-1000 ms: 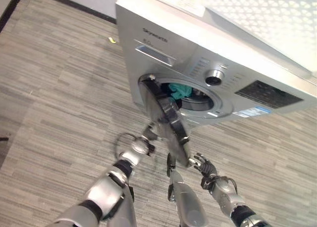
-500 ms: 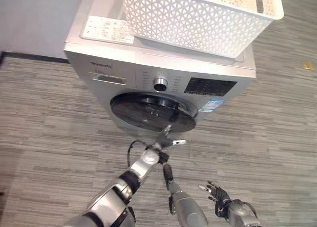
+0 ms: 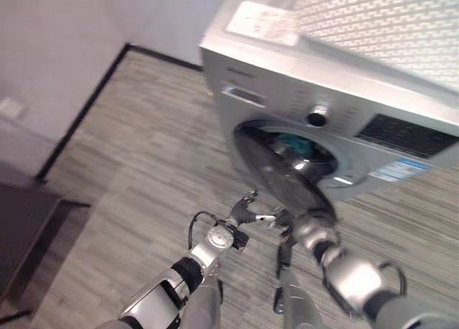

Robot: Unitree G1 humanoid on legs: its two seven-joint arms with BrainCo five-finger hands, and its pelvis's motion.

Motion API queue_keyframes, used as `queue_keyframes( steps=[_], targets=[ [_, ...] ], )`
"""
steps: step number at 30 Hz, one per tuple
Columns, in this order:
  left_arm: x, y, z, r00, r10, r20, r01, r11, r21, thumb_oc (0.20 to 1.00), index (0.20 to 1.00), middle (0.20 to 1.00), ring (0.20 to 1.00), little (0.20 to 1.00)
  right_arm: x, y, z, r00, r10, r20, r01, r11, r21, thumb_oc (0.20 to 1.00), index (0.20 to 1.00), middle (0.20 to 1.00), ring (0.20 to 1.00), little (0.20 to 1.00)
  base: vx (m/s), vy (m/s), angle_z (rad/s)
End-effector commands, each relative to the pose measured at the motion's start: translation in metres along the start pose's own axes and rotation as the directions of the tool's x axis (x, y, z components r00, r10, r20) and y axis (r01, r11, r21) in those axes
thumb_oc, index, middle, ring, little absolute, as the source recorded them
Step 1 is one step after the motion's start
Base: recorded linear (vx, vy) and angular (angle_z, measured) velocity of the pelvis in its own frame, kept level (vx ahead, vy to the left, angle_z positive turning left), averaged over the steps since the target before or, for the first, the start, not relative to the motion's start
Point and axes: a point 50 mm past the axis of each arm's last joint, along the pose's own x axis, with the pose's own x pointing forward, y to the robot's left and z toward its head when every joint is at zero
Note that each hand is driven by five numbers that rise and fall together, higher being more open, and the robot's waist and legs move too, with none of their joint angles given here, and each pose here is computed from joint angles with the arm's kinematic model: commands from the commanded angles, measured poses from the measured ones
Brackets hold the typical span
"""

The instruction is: Grab the laundry basket,head to the washer,open it,put in the laundry and shut it.

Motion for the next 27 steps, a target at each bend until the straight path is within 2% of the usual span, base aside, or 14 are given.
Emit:
queue_keyframes(
  steps=[1,3,5,8,13,16,18,19,20,22,23,24,25,27],
  targets=[
    [-0.002,0.024,-0.001,1.0,-0.016,-0.01,0.017,0.996,0.087,1.0,1.0,1.0,1.0,1.0,-0.008,-0.067,0.023,0.973,-0.224,0.052,0.22,0.973,0.073,1.0,1.0,1.0,1.0,1.0,0.03,0.022,0.48],
    [-0.024,0.035,-0.013,0.999,-0.026,-0.029,0.027,0.998,0.058,1.0,1.0,1.0,1.0,1.0,-0.027,-0.137,0.005,0.921,-0.388,-0.026,0.385,0.902,0.196,1.0,1.0,1.0,1.0,1.0,0.05,-0.015,0.42],
    [-0.031,0.041,-0.016,0.999,-0.023,-0.036,0.025,0.998,0.055,1.0,1.0,1.0,1.0,1.0,-0.036,-0.161,-0.004,0.898,-0.437,-0.057,0.437,0.867,0.238,1.0,1.0,1.0,1.0,1.0,0.03,0.003,0.58],
    [-0.069,0.075,-0.033,0.994,0.075,-0.077,-0.075,0.997,0.005,1.0,1.0,1.0,1.0,1.0,-0.086,-0.245,-0.04,0.761,-0.624,-0.178,0.625,0.633,0.456,1.0,1.0,1.0,1.0,1.0,0.05,0.069,0.51],
    [-0.117,0.107,-0.067,0.951,0.233,-0.202,-0.252,0.965,-0.077,1.0,1.0,1.0,1.0,1.0,-0.128,-0.291,-0.045,0.669,-0.717,-0.197,0.632,0.408,0.66,1.0,1.0,1.0,1.0,1.0,0.02,0.051,0.1],
    [-0.144,0.123,-0.087,0.901,0.333,-0.278,-0.372,0.923,-0.098,1.0,1.0,1.0,1.0,1.0,-0.14,-0.304,-0.038,0.616,-0.769,-0.171,0.632,0.353,0.69,1.0,1.0,1.0,1.0,1.0,0.02,0.057,-0.17],
    [-0.157,0.127,-0.1,0.867,0.381,-0.32,-0.431,0.897,-0.098,1.0,1.0,1.0,1.0,1.0,-0.128,-0.293,-0.042,0.637,-0.756,-0.15,0.643,0.413,0.645,1.0,1.0,1.0,1.0,1.0,0.01,0.027,-0.26],
    [-0.167,0.128,-0.112,0.835,0.415,-0.362,-0.478,0.872,-0.102,1.0,1.0,1.0,1.0,1.0,-0.109,-0.274,-0.049,0.674,-0.727,-0.127,0.647,0.499,0.576,1.0,1.0,1.0,1.0,1.0,0.03,0.003,-0.18],
    [-0.168,0.129,-0.112,0.834,0.415,-0.364,-0.478,0.873,-0.099,1.0,1.0,1.0,1.0,1.0,-0.108,-0.273,-0.05,0.676,-0.726,-0.129,0.647,0.5,0.576,1.0,1.0,1.0,1.0,1.0,0.04,-0.01,-0.2],
    [-0.182,0.127,-0.126,0.796,0.443,-0.413,-0.513,0.855,-0.073,1.0,1.0,1.0,1.0,1.0,-0.067,-0.211,-0.088,0.78,-0.609,-0.148,0.6,0.658,0.456,1.0,1.0,1.0,1.0,1.0,0.06,-0.044,-0.24],
    [-0.185,0.125,-0.131,0.782,0.448,-0.434,-0.518,0.854,-0.051,1.0,1.0,1.0,1.0,1.0,-0.057,-0.185,-0.108,0.813,-0.553,-0.182,0.57,0.696,0.435,1.0,1.0,1.0,1.0,1.0,0.06,-0.047,-0.18],
    [-0.186,0.125,-0.131,0.781,0.447,-0.436,-0.516,0.855,-0.048,1.0,1.0,1.0,1.0,1.0,-0.057,-0.184,-0.11,0.814,-0.551,-0.185,0.571,0.696,0.436,1.0,1.0,1.0,1.0,1.0,0.05,-0.083,-0.22],
    [-0.192,0.125,-0.14,0.751,0.463,-0.472,-0.537,0.843,-0.029,1.0,1.0,1.0,1.0,1.0,-0.046,-0.132,-0.155,0.866,-0.42,-0.269,0.497,0.778,0.384,1.0,1.0,1.0,1.0,1.0,0.03,-0.061,-0.29],
    [-0.198,0.125,-0.146,0.73,0.468,-0.498,-0.547,0.837,-0.015,1.0,1.0,1.0,1.0,1.0,-0.045,-0.105,-0.176,0.881,-0.358,-0.31,0.457,0.815,0.357,1.0,1.0,1.0,1.0,1.0,0.04,-0.086,-0.19]
  ],
)
